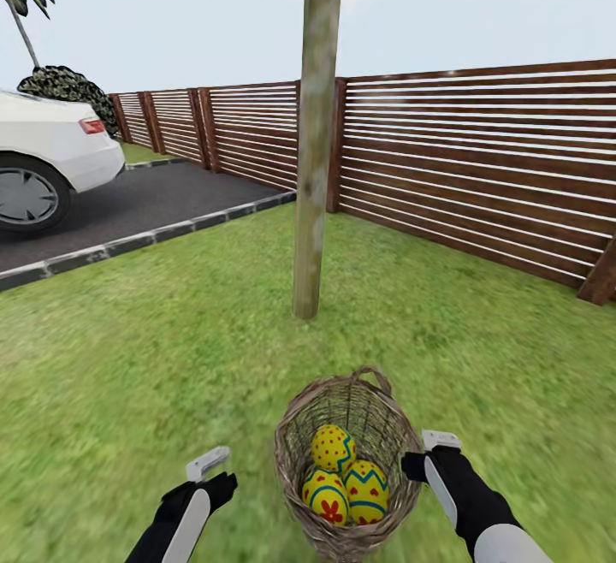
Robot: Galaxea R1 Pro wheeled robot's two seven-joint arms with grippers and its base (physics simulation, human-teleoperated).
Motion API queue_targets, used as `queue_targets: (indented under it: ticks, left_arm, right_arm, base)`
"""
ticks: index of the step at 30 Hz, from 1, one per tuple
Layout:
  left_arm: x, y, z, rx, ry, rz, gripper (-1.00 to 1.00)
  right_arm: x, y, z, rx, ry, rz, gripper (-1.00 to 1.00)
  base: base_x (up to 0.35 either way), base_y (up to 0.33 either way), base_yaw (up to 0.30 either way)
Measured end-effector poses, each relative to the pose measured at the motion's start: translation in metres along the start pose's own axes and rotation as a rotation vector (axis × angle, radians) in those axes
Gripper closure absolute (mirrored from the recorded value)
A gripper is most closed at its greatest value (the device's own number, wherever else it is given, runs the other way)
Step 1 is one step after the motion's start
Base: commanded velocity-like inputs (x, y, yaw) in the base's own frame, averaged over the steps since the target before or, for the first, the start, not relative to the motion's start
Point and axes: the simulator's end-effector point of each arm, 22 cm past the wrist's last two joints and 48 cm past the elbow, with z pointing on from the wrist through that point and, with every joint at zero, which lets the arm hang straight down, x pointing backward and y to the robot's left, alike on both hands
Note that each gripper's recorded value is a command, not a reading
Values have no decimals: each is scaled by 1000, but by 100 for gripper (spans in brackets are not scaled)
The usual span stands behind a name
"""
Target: Take the three Easter eggs out of the wicker basket on the lawn in the garden, then place them on the lawn next to a single tree (choose any tree) so that all three eggs are next to the same tree and none are left in the basket.
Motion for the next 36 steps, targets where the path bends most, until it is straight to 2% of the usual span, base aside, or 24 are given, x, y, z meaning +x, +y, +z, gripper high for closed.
queue_targets:
  ticks: [2,5,10,12,15,36]
  left_arm:
    - [1,-2,0,3,2,-1,-100]
    - [1,-2,0,3,2,0,-100]
    - [1,-2,0,2,1,0,-100]
    - [1,-2,0,2,1,0,-100]
    - [1,-2,0,1,1,1,-100]
    - [1,-2,0,2,1,0,-100]
  right_arm:
    - [-2,-6,1,2,-7,25,100]
    - [-6,-10,1,7,-25,36,100]
    - [-11,-40,2,54,-46,90,100]
    - [-13,-56,2,82,-48,79,100]
    - [-15,-69,2,97,-51,84,100]
    - [-16,-69,2,93,-54,91,100]
  base:
    - [332,0,0]
    - [332,0,0]
    - [332,-13,0]
    - [331,-105,0]
    - [325,-157,0]
    - [327,-46,0]
